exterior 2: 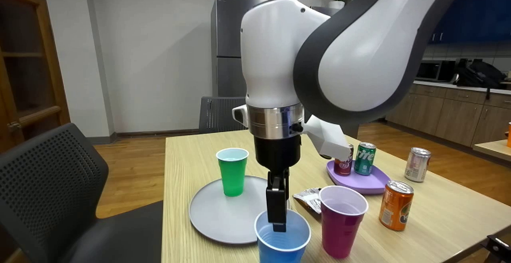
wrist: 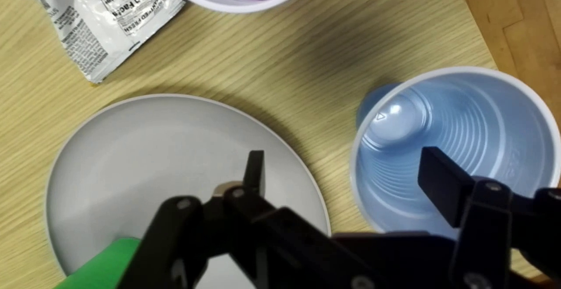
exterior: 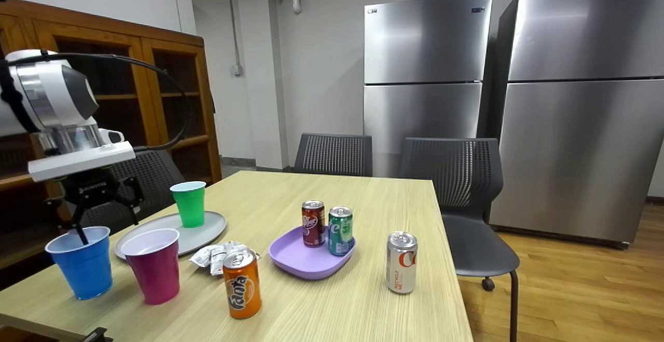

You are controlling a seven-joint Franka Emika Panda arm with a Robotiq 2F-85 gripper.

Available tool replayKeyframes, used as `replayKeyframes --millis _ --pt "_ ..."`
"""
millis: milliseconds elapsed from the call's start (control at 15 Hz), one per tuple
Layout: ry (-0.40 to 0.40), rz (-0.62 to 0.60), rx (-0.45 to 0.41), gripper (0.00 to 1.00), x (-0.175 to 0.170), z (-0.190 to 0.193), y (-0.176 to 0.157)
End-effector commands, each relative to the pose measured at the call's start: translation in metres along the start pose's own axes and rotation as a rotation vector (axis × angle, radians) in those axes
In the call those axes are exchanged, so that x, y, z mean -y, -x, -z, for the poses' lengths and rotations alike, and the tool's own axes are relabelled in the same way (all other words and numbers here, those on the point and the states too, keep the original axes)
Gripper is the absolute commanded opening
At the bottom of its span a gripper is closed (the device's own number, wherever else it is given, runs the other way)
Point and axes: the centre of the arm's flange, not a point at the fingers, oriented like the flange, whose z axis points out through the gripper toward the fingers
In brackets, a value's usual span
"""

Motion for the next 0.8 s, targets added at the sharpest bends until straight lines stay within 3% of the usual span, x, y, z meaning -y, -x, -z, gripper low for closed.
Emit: replayKeyframes --millis 0,467,533,733 --pt "0.009 -0.019 -0.011 0.58 0.0001 -0.0022 -0.0129" --pt "0.005 -0.022 -0.014 0.05 -0.0018 -0.0013 -0.0156" --pt "0.001 -0.022 -0.013 0.0 -0.0014 -0.0011 -0.0146" --pt "-0.002 -0.018 -0.02 0.01 -0.0001 0.0056 -0.0118"
